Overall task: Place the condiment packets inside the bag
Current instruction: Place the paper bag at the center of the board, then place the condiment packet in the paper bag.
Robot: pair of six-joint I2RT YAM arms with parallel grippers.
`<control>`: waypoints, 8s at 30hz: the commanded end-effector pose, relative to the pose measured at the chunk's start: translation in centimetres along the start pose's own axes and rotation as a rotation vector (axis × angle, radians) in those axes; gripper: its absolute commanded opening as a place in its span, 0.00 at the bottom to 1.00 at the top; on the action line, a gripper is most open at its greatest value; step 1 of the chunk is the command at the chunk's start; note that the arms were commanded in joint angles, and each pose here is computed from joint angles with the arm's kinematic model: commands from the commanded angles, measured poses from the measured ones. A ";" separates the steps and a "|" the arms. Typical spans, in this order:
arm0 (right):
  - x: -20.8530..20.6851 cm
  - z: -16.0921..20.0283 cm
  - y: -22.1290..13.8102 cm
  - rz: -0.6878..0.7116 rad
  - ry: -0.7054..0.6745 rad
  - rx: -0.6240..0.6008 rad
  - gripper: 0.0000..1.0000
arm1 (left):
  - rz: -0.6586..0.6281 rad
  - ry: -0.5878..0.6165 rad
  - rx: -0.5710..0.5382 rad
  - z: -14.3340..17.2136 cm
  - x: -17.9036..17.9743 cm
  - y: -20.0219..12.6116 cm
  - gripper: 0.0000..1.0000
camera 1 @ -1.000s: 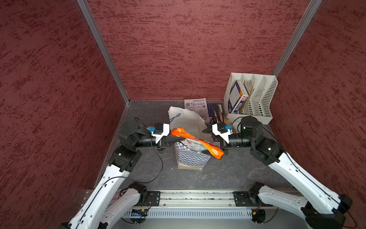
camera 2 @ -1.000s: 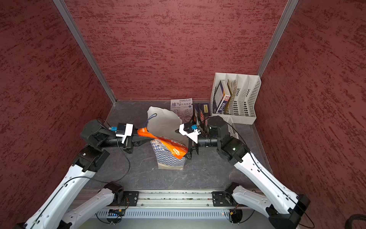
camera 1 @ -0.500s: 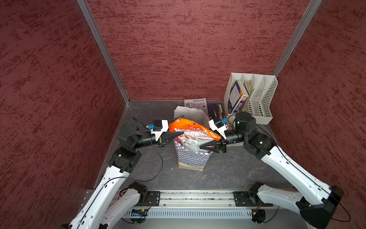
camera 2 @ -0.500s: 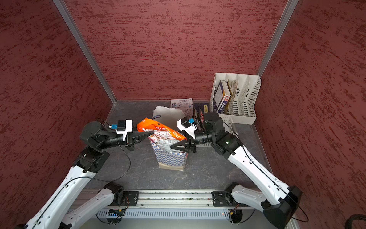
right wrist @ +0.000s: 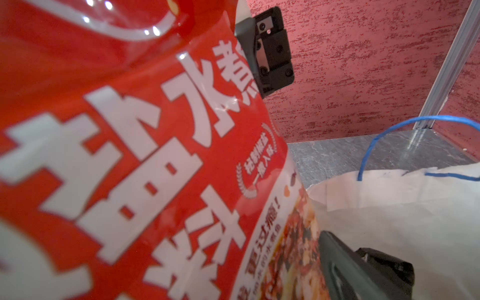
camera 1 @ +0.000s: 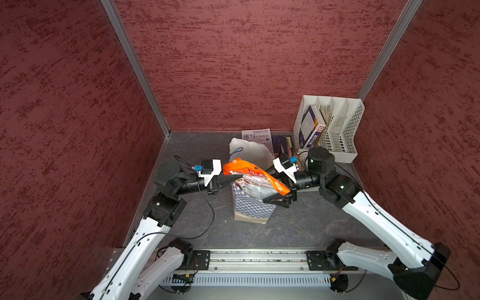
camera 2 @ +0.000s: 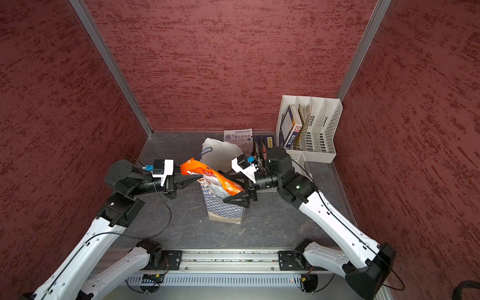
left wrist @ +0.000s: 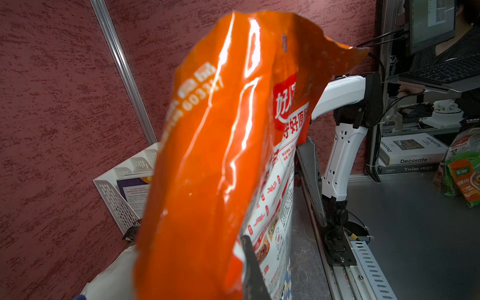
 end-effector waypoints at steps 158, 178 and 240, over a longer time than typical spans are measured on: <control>-10.9 -7.5 -8.0 0.399 -0.131 -0.112 0.93 | -0.308 -0.011 0.129 4.6 6.0 -2.0 0.00; -9.4 -7.7 -2.4 0.030 -0.122 -0.099 0.41 | -0.398 -0.170 0.183 4.9 7.5 -2.0 0.00; 3.4 -10.8 -8.3 0.345 -0.560 -0.485 0.00 | -0.384 -0.227 0.320 10.7 1.4 -4.8 0.00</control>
Point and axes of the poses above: each gripper's point midway between its finger pads, its own y axis out along the fingers, its own x axis along the line the jaws close on, z = x × y, the point moved 2 cm from there along -y, back along the fingers, and after that the axes turned 11 degrees about y, right-handed, at the moved point
